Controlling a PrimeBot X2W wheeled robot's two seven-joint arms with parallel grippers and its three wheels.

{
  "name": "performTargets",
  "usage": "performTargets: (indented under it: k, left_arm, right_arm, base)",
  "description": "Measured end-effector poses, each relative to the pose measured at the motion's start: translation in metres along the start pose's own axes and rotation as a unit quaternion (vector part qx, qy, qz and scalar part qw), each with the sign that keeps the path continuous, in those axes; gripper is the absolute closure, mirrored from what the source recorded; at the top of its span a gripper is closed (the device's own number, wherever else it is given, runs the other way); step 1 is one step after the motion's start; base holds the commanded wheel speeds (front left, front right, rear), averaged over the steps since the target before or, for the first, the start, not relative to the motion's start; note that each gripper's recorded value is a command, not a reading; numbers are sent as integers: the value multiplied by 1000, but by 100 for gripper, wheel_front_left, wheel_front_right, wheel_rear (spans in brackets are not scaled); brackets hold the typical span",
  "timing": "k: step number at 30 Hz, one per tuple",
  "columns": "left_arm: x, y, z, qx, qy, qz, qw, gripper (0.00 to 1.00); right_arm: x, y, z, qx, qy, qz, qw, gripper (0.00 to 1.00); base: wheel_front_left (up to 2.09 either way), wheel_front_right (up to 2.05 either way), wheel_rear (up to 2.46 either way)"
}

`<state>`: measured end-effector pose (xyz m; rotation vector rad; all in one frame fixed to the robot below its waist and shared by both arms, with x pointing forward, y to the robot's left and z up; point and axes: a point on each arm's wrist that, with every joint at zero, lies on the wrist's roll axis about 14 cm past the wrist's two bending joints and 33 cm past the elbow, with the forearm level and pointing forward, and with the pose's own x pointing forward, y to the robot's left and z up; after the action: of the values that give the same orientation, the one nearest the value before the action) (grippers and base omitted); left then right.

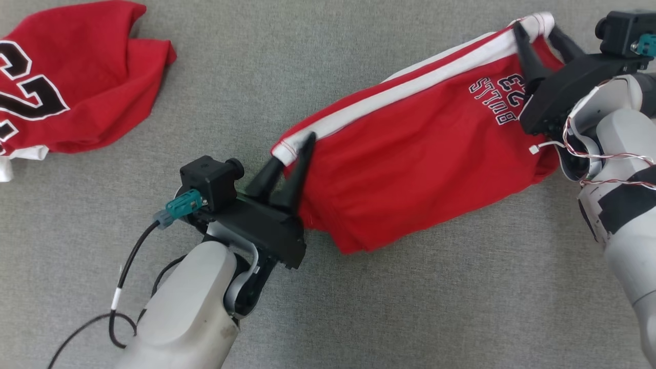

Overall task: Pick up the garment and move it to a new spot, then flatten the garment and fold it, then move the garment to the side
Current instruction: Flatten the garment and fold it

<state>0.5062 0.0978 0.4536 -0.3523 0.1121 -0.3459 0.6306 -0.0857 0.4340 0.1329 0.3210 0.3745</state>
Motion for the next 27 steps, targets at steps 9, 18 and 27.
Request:
performTargets:
  k: [9,18,27]
  left_arm:
    - [-30,5,21,23,-37,23,999,0]
    - [-90,57,71,66,-125,151,978,0]
    - [-125,85,73,104,-127,220,962,0]
  right_arm:
    - [-30,-20,0,-20,6,-15,1000,0]
    - [-52,-34,-29,-12,39,-32,999,0]
    - [-52,-34,-57,-2,71,-34,997,34]
  base:
    - [0,0,0]
    - [0,0,0]
    - [0,0,0]
